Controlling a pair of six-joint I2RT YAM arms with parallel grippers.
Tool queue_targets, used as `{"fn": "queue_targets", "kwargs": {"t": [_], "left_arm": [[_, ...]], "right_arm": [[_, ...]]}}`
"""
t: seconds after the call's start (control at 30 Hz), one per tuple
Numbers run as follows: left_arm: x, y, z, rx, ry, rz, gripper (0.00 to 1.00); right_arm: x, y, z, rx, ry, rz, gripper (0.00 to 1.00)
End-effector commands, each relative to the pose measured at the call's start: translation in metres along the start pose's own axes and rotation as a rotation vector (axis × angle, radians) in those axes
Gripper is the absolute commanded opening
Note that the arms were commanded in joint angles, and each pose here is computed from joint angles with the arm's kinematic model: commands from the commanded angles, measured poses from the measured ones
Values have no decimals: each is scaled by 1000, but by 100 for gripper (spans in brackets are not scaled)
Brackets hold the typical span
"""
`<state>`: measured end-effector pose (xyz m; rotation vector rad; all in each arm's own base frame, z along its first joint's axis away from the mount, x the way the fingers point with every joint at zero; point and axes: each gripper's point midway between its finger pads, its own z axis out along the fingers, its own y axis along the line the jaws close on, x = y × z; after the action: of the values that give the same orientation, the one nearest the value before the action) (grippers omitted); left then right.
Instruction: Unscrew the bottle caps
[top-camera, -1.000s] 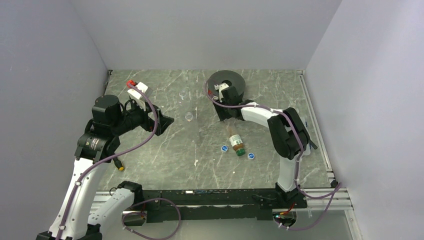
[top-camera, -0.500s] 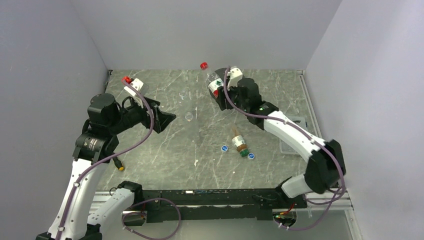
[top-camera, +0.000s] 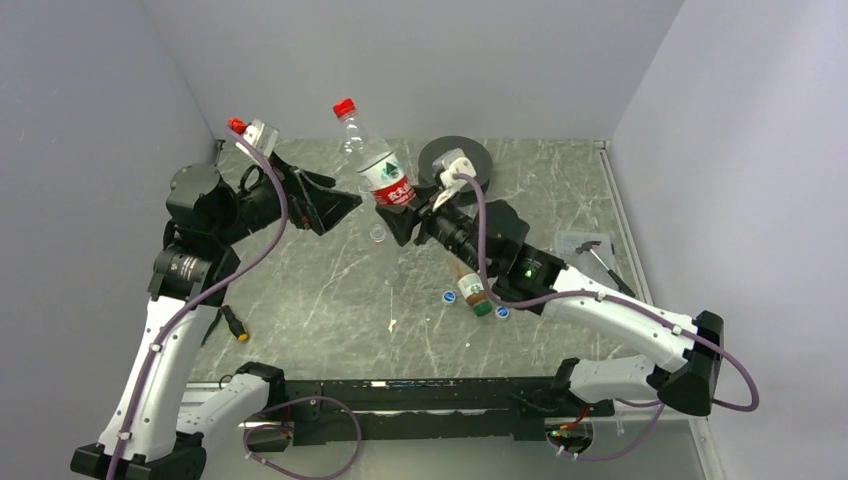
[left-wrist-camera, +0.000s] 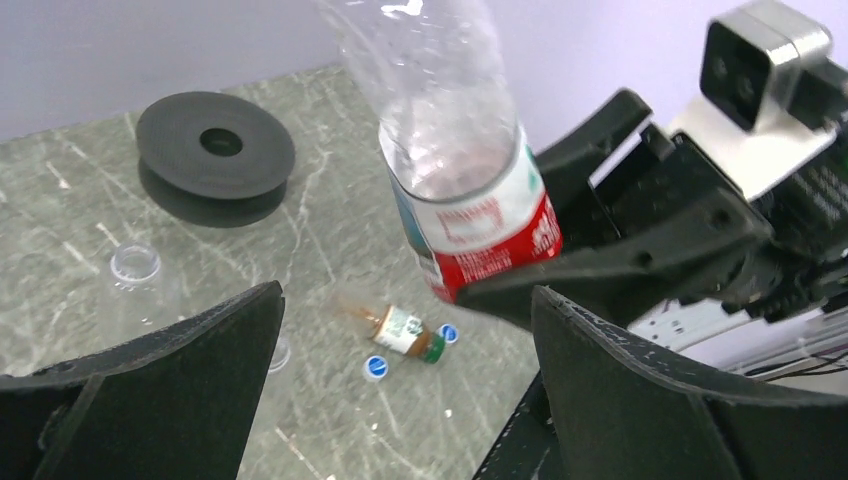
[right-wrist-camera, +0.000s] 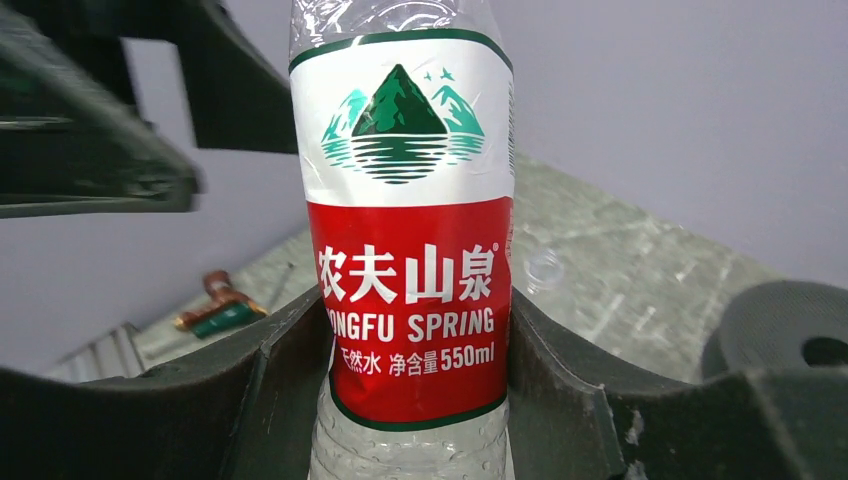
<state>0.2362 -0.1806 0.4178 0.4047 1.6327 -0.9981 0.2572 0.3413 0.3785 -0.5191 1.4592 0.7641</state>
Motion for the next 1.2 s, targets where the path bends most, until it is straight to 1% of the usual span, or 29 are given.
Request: {"fn": "queue_targets", "kwargs": {"t": [0.0,0.17,0.3,0.43,0.57,0.67,0.77,0.83,0.9,0.97,1.03,1.13,1.17], "left_arm": [[-40,-35,-7,97,-106,-56,100],[-55,-46,-12,115,-144,-113,99],[-59,-49,-14,120,-148,-113,99],[-62,-54,-15,152,-152,-108,99],[-61,-54,-15,157,-152,-71,99],[-57,-56,-16,178,-143,-39,90],[-55,-54,-16,174,-143,-13,76],[-55,-50,-16,154,-150,-7,66],[-57,-51,-17,151,-159,-4,66],[-59,-53,-18,157,-162,-11,70],[-59,-55,-19,166,-164,-9,70],[-58,-54,-19,165,-161,2,60],[-57,-54,-18,164,-158,3,55]], "right_arm": [[-67,23,-10,53,-243,68,54],[-69,57,-5,46,-261,33,54],[-70,78,-1,29,-281,55,54],[-71,98,9,-2,-277,29,54],[-68,114,12,-15,-284,33,53],[-70,116,13,5,-293,43,53],[-72,109,13,64,-310,70,52],[-73,100,13,138,-326,93,49],[-74,93,12,206,-341,108,45],[-73,94,14,225,-343,114,43],[-72,99,18,218,-337,112,43],[-67,111,22,182,-323,116,44],[-66,114,23,173,-320,116,47]]}}
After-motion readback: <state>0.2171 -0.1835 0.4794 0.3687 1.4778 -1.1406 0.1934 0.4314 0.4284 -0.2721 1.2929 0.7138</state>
